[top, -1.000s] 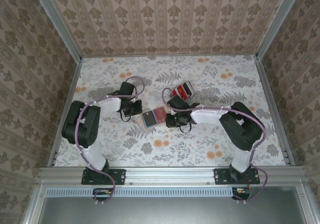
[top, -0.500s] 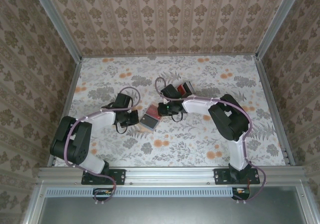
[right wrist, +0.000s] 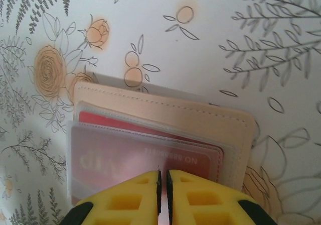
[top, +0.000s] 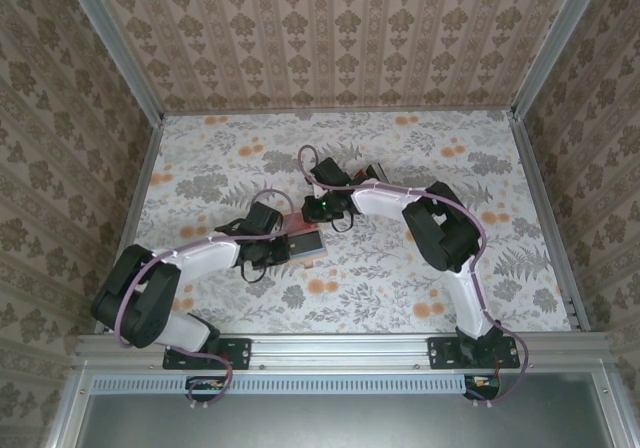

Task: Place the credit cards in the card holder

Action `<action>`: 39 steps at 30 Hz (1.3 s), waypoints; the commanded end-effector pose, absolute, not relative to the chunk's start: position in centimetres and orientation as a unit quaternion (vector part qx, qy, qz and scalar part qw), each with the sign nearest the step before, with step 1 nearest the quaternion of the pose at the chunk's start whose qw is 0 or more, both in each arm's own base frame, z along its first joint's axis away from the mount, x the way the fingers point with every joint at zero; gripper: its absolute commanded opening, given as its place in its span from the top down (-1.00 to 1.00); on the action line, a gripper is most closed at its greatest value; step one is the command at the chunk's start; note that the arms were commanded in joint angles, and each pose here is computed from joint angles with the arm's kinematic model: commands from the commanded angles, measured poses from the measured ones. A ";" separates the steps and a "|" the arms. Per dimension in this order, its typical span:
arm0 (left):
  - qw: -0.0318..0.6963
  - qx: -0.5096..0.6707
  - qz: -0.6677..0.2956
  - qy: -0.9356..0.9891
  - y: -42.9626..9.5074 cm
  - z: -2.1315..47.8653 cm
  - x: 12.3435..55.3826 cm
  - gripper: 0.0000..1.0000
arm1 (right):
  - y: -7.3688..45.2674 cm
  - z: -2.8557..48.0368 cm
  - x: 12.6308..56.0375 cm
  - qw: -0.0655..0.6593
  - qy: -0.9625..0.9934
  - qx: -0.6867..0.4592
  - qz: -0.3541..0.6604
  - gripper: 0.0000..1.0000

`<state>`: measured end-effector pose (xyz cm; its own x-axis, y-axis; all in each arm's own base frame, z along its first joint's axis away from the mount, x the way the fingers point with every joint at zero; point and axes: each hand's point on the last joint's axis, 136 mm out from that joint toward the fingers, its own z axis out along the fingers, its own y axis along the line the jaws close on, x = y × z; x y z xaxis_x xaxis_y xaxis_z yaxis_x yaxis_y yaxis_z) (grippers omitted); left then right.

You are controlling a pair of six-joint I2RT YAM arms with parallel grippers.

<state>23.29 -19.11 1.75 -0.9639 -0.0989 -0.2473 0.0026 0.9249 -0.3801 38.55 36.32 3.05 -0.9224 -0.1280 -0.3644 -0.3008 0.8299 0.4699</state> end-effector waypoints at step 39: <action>0.168 -0.079 -0.169 0.968 -12.7 5.9 32.1 1.00 | 34.0 0.8 24.2 0.053 0.957 -0.167 0.229 0.64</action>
